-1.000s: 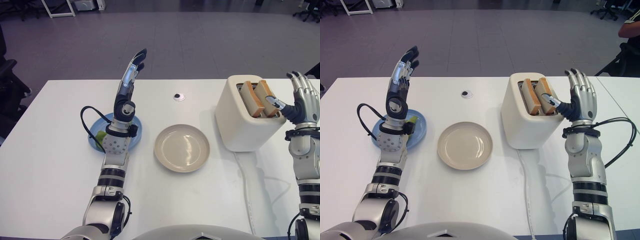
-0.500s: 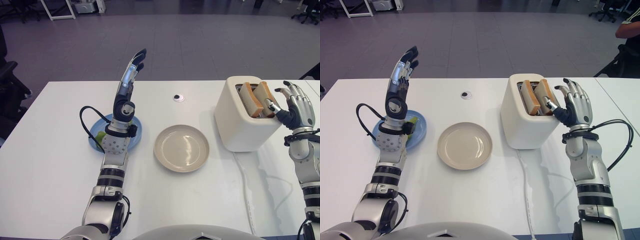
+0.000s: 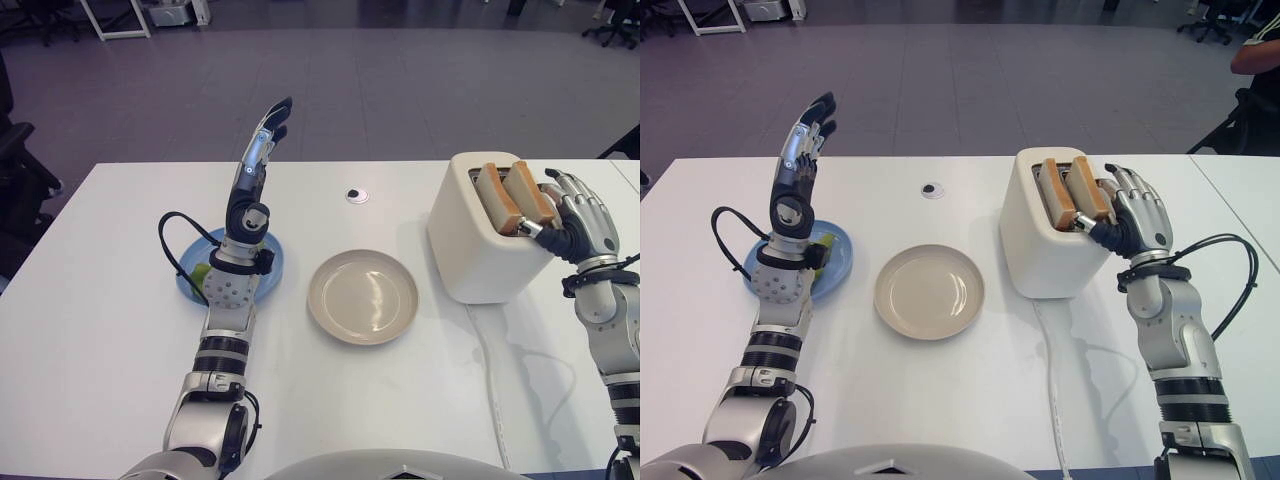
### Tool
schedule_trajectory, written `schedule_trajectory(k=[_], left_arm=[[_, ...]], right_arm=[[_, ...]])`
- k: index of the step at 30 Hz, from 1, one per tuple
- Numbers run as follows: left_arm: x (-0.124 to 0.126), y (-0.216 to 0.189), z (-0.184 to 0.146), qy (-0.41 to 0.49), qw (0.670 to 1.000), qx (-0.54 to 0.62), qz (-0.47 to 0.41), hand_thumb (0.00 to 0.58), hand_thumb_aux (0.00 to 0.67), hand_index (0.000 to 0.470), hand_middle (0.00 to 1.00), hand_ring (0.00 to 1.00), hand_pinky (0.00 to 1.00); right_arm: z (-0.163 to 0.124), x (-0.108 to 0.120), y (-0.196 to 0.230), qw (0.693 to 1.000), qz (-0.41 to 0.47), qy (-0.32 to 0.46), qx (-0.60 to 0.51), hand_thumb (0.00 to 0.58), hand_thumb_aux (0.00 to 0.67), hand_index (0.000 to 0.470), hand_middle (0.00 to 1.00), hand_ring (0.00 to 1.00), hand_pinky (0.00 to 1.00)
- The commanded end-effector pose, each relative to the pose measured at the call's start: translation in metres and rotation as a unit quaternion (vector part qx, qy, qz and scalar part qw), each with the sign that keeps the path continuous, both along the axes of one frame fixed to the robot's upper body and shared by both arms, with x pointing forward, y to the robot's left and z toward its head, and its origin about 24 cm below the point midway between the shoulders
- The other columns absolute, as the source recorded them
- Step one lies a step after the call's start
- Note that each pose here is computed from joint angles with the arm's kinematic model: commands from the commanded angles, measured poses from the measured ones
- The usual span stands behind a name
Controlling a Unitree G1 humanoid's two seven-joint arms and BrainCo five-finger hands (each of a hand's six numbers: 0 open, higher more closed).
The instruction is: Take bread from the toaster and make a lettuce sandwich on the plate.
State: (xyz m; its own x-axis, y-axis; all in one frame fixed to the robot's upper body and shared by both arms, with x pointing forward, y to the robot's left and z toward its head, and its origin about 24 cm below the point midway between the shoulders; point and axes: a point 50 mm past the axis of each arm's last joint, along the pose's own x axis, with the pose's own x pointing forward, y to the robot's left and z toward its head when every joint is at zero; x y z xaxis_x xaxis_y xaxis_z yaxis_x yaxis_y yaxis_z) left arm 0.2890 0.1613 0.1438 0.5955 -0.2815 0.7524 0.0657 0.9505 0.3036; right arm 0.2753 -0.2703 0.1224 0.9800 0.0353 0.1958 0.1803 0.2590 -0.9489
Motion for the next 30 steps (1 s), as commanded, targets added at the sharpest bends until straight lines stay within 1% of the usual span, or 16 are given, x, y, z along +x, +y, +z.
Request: schedule_trajectory(k=[1,3,8,9,10,11,21,26,30], left_arm=[[0.000,-0.001,-0.002,0.006,1.000,0.004,0.001,0.000,0.000,0.000,0.00,0.00,0.00],[0.001,-0.001,-0.002,0.006,1.000,0.004,0.001,0.000,0.000,0.000,0.00,0.00,0.00],[0.001,-0.001,-0.003,0.007,1.000,0.004,0.001,0.000,0.000,0.000,0.00,0.00,0.00],[0.001,-0.001,-0.003,0.007,1.000,0.004,0.001,0.000,0.000,0.000,0.00,0.00,0.00],[0.001,-0.001,-0.003,0.008,1.000,0.004,0.001,0.000,0.000,0.000,0.00,0.00,0.00],[0.001,-0.001,-0.004,0.008,1.000,0.005,0.001,0.000,0.000,0.000,0.00,0.00,0.00],[0.001,0.005,-0.001,-0.001,1.000,0.009,0.014,0.000,0.000,0.000,0.00,0.00,0.00],[0.002,0.019,0.004,-0.016,0.998,0.036,0.047,0.000,0.000,0.000,0.00,0.00,0.00],[0.002,0.031,0.010,-0.025,0.996,0.041,0.071,0.000,0.000,0.000,0.00,0.00,0.00]], right_arm=[[-0.021,-0.001,0.001,0.999,-0.001,0.048,0.002,0.580,0.670,0.470,0.00,0.00,0.00],[-0.017,-0.001,0.002,0.999,0.004,0.036,0.008,0.580,0.670,0.470,0.00,0.00,0.00],[0.002,0.004,-0.001,0.999,-0.003,-0.030,0.036,0.580,0.670,0.470,0.00,0.00,0.00],[0.006,0.005,-0.002,0.998,-0.006,-0.045,0.044,0.580,0.670,0.470,0.06,0.06,0.06],[0.011,0.005,-0.002,0.996,-0.006,-0.064,0.058,0.580,0.670,0.470,0.89,0.89,0.89],[0.016,0.005,-0.002,0.994,-0.005,-0.079,0.069,0.580,0.670,0.470,1.00,1.00,1.00],[0.058,-0.005,0.005,0.964,0.038,-0.206,0.166,0.580,0.670,0.470,1.00,1.00,1.00],[0.085,-0.014,0.026,0.939,0.107,-0.263,0.193,0.580,0.670,0.470,1.00,1.00,1.00],[0.094,-0.022,0.055,0.921,0.188,-0.259,0.224,0.580,0.670,0.470,1.00,1.00,1.00]])
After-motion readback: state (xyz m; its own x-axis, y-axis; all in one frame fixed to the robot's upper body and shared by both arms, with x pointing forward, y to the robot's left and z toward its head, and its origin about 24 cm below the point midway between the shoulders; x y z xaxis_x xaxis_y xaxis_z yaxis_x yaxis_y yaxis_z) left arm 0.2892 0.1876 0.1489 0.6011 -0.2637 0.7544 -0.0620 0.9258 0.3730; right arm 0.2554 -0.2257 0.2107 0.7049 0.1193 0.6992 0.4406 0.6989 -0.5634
